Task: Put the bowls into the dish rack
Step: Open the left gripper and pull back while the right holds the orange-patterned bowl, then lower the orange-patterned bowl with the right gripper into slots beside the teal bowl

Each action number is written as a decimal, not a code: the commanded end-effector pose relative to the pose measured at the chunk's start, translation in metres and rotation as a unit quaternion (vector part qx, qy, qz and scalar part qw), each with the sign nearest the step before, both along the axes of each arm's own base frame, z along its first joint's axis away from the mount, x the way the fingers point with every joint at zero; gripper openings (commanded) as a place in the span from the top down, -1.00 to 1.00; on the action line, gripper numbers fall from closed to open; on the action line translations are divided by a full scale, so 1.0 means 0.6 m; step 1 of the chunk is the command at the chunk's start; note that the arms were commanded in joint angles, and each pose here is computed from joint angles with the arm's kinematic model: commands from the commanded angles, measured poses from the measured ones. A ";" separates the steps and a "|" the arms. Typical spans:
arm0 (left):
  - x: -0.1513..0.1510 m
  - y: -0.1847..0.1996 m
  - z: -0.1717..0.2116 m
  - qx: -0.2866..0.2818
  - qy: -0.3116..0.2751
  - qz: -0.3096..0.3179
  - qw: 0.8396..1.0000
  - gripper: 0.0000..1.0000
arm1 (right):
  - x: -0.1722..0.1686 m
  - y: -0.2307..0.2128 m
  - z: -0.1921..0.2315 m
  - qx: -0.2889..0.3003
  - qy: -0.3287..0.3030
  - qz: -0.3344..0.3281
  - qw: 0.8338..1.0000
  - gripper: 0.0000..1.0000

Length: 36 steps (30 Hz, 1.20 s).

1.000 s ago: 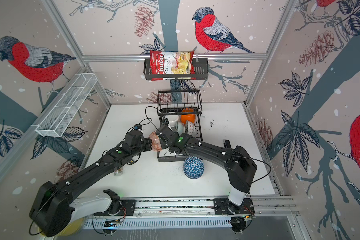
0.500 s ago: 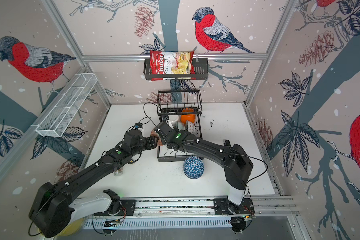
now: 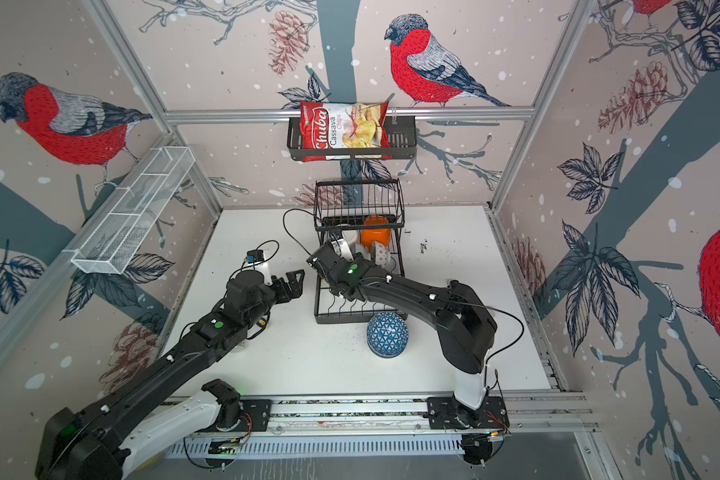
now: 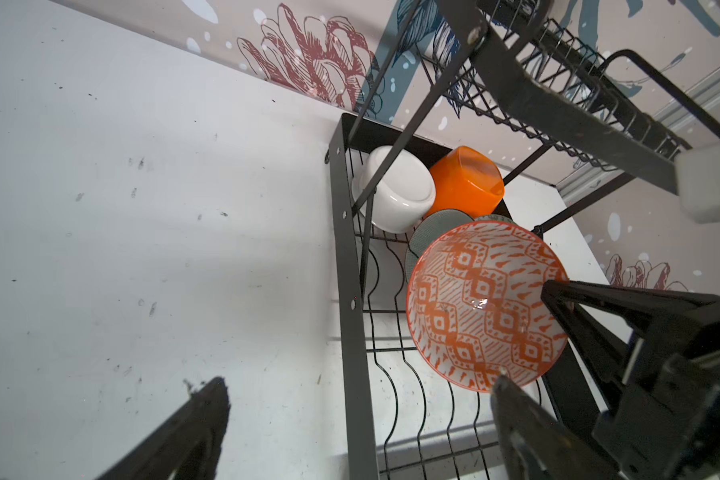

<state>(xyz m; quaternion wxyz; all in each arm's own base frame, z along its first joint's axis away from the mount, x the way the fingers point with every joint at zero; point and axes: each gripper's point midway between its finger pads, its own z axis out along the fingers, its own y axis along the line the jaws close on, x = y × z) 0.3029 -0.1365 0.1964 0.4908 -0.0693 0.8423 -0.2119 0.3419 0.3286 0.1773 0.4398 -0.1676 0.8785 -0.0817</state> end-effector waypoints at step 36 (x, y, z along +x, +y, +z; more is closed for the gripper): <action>-0.005 0.050 -0.005 -0.007 -0.020 0.044 0.999 -0.94 | 0.092 0.036 -0.022 -0.166 -0.115 -0.035 0.979 1.00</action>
